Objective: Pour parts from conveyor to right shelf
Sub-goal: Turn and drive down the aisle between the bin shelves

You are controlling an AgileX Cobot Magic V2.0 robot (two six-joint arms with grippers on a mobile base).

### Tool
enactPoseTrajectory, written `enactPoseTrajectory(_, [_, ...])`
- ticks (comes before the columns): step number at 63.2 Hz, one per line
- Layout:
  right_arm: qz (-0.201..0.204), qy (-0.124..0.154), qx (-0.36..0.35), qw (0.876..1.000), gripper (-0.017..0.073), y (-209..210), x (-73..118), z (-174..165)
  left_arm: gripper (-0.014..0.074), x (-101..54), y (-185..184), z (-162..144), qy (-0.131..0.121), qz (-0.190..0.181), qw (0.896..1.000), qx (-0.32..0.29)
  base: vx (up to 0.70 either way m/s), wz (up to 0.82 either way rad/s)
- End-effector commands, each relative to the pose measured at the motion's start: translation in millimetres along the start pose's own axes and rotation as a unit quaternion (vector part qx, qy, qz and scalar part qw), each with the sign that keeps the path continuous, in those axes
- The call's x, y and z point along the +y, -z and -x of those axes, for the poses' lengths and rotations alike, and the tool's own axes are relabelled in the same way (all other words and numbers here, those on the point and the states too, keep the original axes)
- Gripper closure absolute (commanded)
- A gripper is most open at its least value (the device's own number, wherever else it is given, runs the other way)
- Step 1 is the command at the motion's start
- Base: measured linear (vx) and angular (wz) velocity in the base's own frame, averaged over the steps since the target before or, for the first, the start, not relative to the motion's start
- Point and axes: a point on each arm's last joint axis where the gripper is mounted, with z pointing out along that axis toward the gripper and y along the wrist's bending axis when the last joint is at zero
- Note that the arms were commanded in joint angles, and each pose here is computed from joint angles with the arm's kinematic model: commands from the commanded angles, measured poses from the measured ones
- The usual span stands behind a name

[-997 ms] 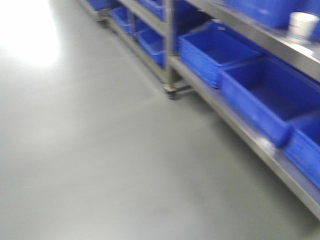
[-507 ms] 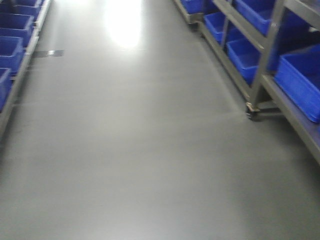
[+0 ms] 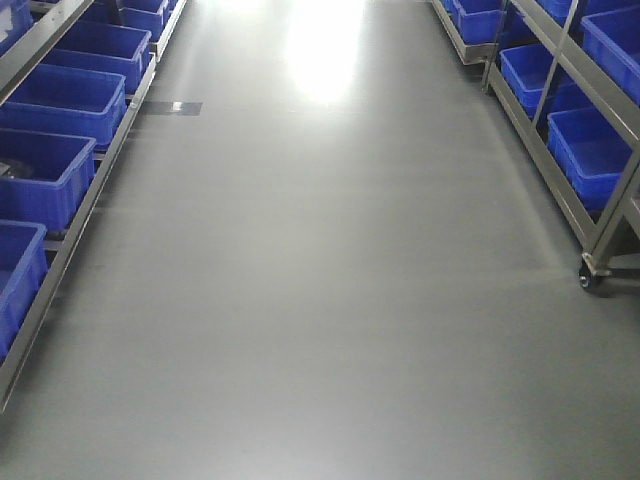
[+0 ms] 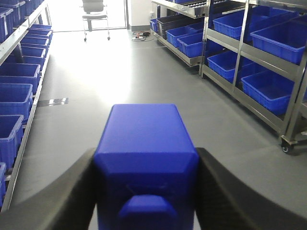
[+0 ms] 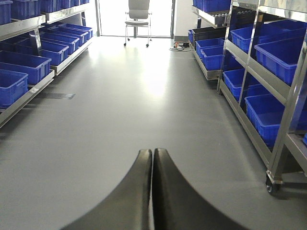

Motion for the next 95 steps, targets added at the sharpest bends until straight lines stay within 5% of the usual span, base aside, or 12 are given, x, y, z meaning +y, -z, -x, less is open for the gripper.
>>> enactPoseTrajectory(1, [0.001, 0.007, -0.035, 0.999, 0.0568, -0.1, 0.1, 2.3, 0.06, -0.5, 1.9, 13.6, 0.003, -0.005, 0.999, -0.046, 0.4, -0.01])
enactPoseTrajectory(95, [0.001, 0.007, -0.036, 0.999, 0.0568, -0.1, 0.1, 2.6, 0.06, -0.5, 1.9, 13.6, 0.003, -0.005, 0.999, -0.046, 0.64, 0.0])
